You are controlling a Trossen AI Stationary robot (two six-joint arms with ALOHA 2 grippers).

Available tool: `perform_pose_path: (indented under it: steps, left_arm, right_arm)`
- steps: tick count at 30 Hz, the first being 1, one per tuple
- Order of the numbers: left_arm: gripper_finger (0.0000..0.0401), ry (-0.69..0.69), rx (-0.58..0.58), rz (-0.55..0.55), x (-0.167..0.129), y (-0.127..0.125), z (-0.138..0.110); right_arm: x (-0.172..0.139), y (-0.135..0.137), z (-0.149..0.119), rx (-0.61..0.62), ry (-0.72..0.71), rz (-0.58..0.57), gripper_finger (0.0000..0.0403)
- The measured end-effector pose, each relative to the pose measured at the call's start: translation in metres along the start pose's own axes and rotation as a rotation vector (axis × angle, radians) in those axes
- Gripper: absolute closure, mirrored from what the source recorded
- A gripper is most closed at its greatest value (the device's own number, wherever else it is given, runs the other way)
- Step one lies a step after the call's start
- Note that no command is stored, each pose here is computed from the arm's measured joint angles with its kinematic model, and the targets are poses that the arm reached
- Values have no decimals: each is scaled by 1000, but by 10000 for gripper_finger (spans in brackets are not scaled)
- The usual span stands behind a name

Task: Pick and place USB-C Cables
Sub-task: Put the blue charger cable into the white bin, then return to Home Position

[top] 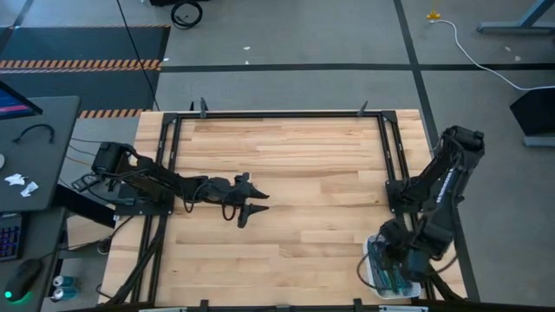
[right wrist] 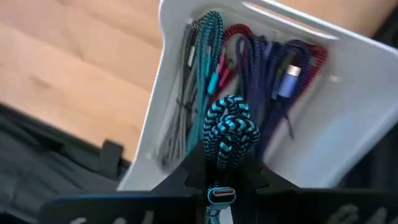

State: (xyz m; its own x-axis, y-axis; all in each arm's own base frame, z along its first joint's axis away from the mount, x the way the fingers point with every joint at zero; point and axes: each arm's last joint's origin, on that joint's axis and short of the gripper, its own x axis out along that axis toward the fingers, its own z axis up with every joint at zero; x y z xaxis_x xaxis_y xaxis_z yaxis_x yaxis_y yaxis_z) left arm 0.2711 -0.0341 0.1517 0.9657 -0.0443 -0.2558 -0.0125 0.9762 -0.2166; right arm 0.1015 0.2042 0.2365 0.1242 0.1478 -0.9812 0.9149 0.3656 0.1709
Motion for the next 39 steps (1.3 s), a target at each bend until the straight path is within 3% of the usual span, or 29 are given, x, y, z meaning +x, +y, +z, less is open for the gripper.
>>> perform_pose_path:
  steps: [9,17,21,25,30,33,35,39]
  left_arm:
    - [216,0,1,0,0,0,0]
    - [224,-1,-2,0,0,0,0]
    - [223,-1,-2,0,0,0,0]
    - [225,-2,-4,0,0,0,0]
    - [229,-6,-9,-2,0,0,1]
    - [229,-11,-10,-3,0,0,1]
    - [229,-14,-11,-4,0,0,1]
    - [229,-24,-4,-3,0,0,2]
  right_arm:
    - [57,-7,18,104,195,-29,367]
    - [72,-16,23,53,206,-9,340]
    - [61,-17,24,9,173,85,295]
    - [40,-19,27,-42,116,273,250]
    - [12,-15,33,-243,-65,589,228]
    - [12,-12,44,-217,-203,607,232]
    - [15,-4,57,-234,-367,603,237]
    - [18,15,84,-417,-724,567,246]
